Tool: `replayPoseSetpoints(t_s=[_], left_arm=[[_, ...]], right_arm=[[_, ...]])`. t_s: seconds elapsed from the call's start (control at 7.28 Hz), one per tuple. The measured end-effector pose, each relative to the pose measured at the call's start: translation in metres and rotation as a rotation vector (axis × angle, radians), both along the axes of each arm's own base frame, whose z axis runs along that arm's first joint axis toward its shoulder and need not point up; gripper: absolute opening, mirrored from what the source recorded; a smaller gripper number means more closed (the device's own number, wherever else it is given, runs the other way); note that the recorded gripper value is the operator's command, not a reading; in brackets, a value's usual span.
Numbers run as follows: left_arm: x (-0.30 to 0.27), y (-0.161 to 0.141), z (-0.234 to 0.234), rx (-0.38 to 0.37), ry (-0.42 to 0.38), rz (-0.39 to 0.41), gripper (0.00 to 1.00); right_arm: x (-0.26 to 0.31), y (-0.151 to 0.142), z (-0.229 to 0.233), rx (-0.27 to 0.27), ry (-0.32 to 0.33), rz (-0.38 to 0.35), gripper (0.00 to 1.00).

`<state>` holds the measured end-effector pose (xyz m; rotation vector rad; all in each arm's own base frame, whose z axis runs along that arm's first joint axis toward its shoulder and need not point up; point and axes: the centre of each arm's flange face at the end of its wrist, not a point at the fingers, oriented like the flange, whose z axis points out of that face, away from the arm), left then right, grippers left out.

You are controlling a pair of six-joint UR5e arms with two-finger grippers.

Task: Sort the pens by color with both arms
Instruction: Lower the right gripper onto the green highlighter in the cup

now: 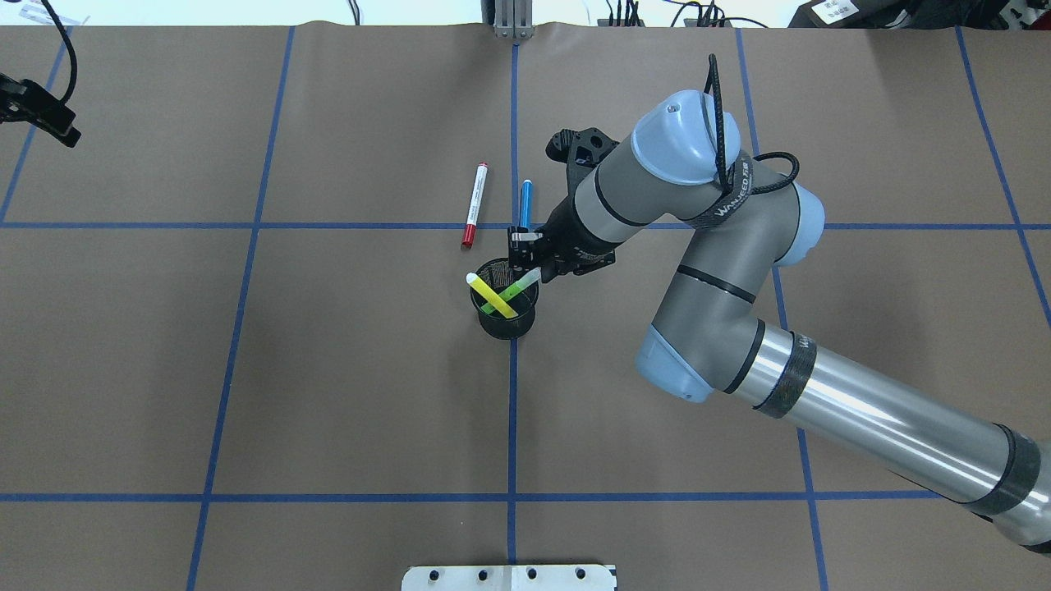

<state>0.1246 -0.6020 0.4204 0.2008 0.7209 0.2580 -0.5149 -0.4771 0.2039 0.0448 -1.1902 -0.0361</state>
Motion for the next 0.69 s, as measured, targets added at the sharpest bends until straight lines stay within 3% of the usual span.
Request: replayPoseSetpoints(t_s=[0.41,0.69], left_arm=[[0.0000,0.0000,0.0004,-0.001,0.000,0.000,0.99],[0.0006,0.0000,-0.0002,0.000,0.000,0.001,0.99]], right_arm=[[-0.0022,0.0008,0.0008,-0.001,0.003,-0.001,0.45],[-0.0033,0.0017,0.0004,0.000,0.003,-0.001,0.33]])
